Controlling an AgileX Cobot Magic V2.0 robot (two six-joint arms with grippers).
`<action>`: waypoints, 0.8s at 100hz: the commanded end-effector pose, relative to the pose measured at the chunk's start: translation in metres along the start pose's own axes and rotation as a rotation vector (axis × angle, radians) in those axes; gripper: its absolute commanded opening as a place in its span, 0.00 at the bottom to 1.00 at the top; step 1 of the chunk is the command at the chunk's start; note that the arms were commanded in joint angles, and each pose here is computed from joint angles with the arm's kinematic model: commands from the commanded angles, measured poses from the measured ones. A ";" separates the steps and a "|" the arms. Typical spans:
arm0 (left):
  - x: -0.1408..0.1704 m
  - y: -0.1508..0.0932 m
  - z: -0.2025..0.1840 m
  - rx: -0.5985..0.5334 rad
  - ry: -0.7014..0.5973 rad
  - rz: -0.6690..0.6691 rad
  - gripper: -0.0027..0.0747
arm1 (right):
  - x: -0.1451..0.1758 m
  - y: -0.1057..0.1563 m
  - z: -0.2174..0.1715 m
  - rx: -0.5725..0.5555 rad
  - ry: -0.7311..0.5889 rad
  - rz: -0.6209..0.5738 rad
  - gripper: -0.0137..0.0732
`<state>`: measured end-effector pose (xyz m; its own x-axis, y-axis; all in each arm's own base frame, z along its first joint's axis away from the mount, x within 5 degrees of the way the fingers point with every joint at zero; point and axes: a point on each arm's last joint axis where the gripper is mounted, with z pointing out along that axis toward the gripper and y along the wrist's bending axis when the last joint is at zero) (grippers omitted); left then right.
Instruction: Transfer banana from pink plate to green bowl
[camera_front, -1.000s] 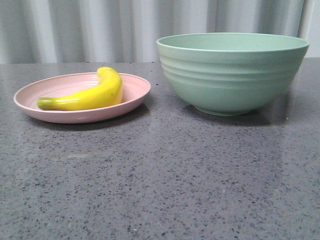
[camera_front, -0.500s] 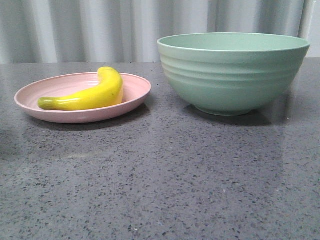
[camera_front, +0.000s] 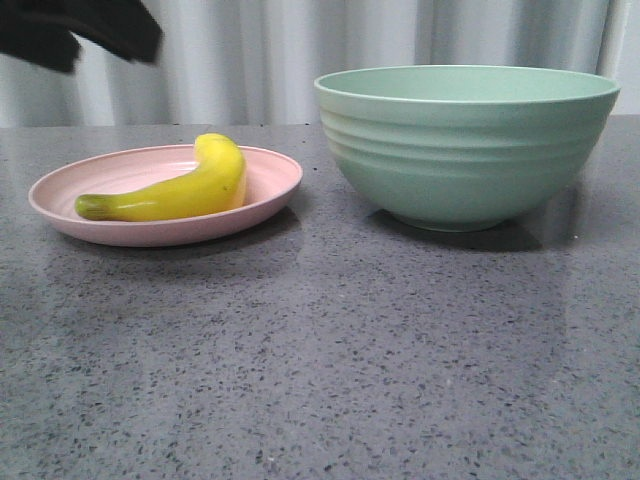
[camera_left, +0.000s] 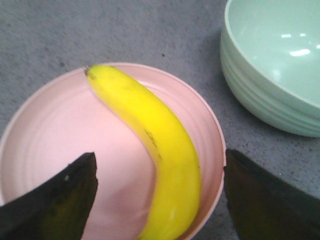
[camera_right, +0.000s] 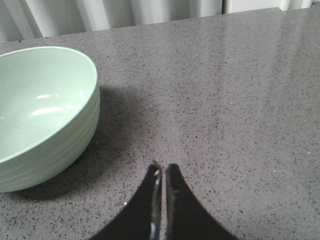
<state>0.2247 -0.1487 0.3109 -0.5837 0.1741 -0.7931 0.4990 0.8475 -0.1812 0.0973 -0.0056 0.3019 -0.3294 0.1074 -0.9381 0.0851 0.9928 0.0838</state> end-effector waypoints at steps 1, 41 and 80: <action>-0.020 -0.009 0.005 0.041 -0.006 -0.042 0.66 | -0.018 0.000 -0.003 0.003 -0.104 -0.003 0.07; -0.020 -0.008 0.054 0.045 0.156 -0.070 0.66 | -0.018 0.000 -0.003 0.003 -0.104 -0.003 0.07; -0.009 -0.004 0.077 0.031 0.224 -0.078 0.66 | -0.018 0.000 -0.003 0.003 -0.106 -0.003 0.07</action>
<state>0.2749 -0.1886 0.2527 -0.7908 0.2635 -0.5524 0.4535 0.8584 -0.2397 0.0973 -0.0056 0.3019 -0.3294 0.1074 -0.9381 0.0851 0.9928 0.0838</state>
